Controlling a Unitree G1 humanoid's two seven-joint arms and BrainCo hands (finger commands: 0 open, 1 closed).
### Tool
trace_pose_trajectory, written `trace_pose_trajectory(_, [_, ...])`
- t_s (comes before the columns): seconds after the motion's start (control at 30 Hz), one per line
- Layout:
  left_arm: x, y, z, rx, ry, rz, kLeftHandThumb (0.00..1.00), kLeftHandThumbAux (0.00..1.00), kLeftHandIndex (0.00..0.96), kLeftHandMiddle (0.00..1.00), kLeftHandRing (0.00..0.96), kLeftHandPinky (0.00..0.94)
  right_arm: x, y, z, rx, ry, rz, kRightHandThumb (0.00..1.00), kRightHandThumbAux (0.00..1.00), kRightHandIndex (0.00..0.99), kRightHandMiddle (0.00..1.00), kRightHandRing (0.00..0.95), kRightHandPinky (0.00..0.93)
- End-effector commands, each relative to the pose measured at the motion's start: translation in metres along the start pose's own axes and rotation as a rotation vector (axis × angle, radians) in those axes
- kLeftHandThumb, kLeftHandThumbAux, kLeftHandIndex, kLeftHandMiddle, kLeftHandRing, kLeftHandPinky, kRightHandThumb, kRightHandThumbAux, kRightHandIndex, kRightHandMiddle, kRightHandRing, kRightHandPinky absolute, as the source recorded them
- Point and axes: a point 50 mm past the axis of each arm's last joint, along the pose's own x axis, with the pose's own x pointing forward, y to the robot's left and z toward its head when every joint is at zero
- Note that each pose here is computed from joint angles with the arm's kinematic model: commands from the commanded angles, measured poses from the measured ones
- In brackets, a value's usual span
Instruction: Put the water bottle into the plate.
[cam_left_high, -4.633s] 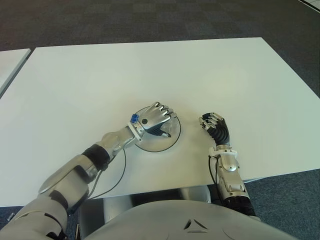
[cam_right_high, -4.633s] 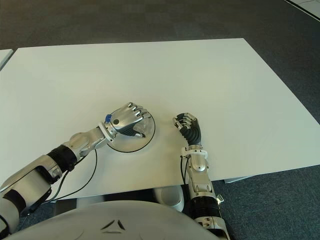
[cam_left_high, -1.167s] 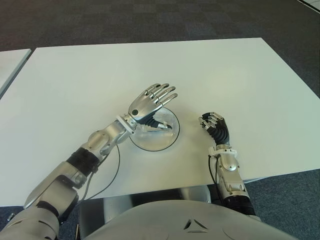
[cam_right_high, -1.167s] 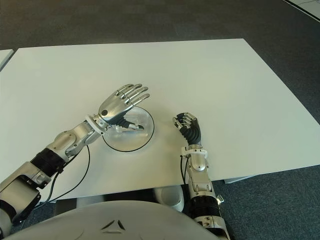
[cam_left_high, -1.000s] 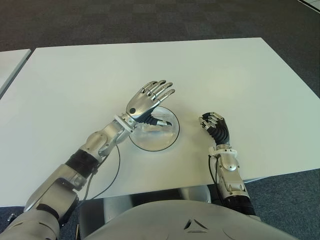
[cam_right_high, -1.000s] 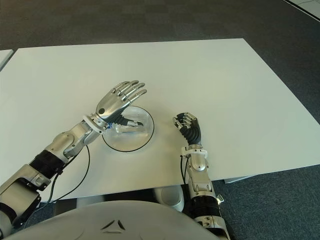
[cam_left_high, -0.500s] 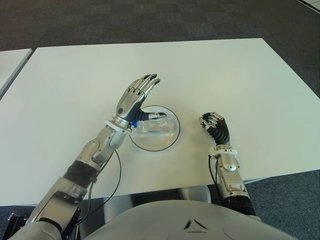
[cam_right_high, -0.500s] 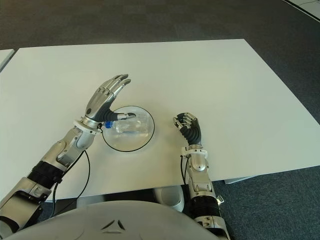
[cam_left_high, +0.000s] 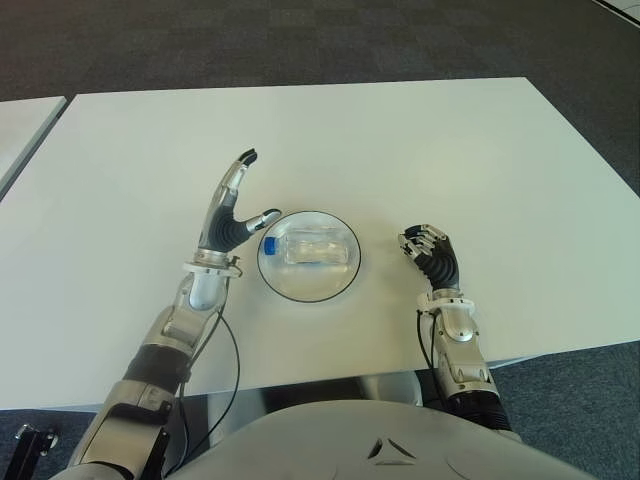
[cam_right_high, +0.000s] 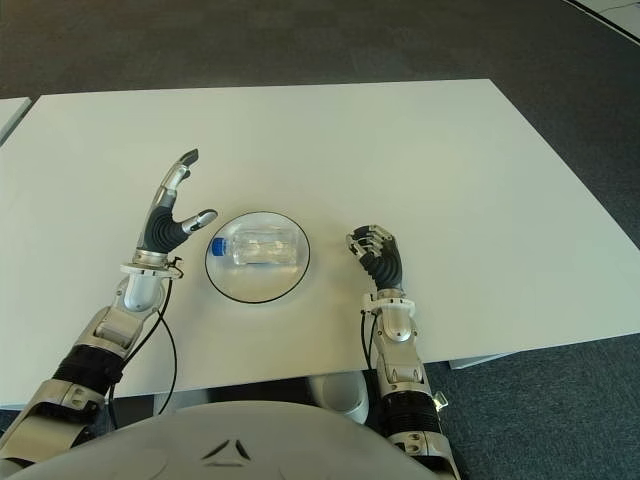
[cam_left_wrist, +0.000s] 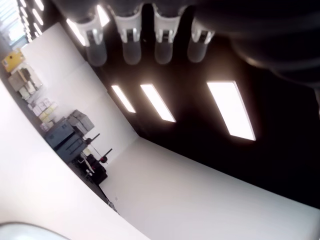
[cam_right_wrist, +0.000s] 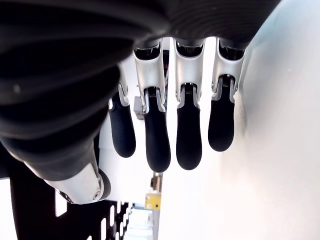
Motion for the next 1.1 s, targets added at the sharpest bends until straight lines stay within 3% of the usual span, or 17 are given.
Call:
trace_pose_trajectory(0.03, [-0.013,0.004,-0.011,-0.07,0.1,0.035,0.118,0.353,0.0,0.0,0.0,0.0,-0.001,0.0,-0.002,0.009,0.013,-0.006,0.703,0.73,0.428,0.501,0.508,0.504])
trace_pose_trajectory(0.3, [-0.027,0.003,-0.01,-0.262,0.212,0.105,0.087,0.404,0.0,0.0,0.0,0.0,-0.002,0.0,-0.002,0.012,0.012,-0.002,0.703,0.73,0.428,0.495,0.507,0.507])
trace_pose_trajectory(0.6, [-0.046,-0.004,-0.02,-0.372,0.293,0.103,0.068,0.451,0.0,0.0,0.0,0.0,-0.003,-0.001,-0.003,0.01,0.016,-0.003,0.703,0.73,0.428,0.499,0.508,0.502])
trace_pose_trajectory(0.7, [-0.06,-0.006,-0.031,-0.397,0.345,0.093,0.054,0.472,0.0,0.0,0.0,0.048,-0.003,-0.001,-0.004,0.008,0.018,-0.005,0.702,0.731,0.427,0.498,0.51,0.508])
trace_pose_trajectory(0.9, [-0.064,-0.008,-0.033,-0.44,0.374,0.1,0.047,0.481,0.008,0.046,0.045,0.151,-0.003,-0.001,-0.003,0.005,0.014,0.001,0.702,0.73,0.428,0.498,0.509,0.512])
trace_pose_trajectory(1.1, [-0.072,-0.01,-0.037,-0.481,0.425,0.135,0.105,0.49,0.147,0.215,0.28,0.389,-0.003,0.0,-0.003,0.001,0.011,0.007,0.703,0.73,0.429,0.5,0.511,0.517])
